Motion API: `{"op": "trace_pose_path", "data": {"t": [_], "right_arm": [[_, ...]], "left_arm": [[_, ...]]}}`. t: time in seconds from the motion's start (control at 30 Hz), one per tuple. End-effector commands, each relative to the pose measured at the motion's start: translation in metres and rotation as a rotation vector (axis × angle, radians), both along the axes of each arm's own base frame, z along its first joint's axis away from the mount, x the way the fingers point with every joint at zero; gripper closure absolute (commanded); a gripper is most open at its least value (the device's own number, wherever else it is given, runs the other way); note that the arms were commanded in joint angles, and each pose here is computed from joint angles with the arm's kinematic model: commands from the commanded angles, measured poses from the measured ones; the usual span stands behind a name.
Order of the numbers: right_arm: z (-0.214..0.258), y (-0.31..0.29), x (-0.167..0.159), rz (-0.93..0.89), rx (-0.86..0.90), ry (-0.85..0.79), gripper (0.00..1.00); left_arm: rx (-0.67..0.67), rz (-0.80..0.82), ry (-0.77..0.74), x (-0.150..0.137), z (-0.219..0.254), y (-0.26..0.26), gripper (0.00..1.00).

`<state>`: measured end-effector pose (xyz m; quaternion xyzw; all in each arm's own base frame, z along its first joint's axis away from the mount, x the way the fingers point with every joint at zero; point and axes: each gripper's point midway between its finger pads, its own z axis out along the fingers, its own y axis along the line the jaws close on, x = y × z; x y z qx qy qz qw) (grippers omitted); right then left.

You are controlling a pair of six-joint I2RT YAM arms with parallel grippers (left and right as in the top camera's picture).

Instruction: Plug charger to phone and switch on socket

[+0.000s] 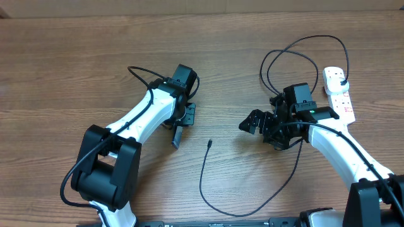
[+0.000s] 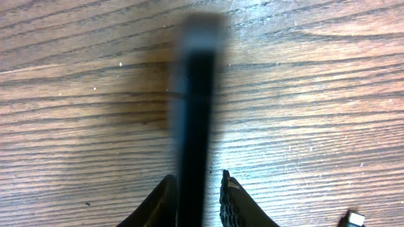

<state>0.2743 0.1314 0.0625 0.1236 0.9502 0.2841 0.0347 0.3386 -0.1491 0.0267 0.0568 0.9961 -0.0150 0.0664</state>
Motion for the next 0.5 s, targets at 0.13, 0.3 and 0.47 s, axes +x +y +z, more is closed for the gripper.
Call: {"op": "trace_pose_path", "data": {"t": [0.13, 0.3, 0.47], "right_arm": [[0.005, -0.001, 0.003, 0.005, -0.008, -0.026, 0.0], [0.006, -0.001, 0.006, -0.028, 0.002, -0.021, 0.0], [0.008, 0.001, 0.012, -0.028, 0.013, -0.047, 0.0]], "left_arm": [[0.009, 0.017, 0.009, -0.002, -0.001, 0.003, 0.82], [-0.015, 0.014, 0.019, -0.004, -0.001, -0.001, 0.89], [-0.157, 0.002, 0.068, -0.01, 0.001, -0.023, 0.96]]}}
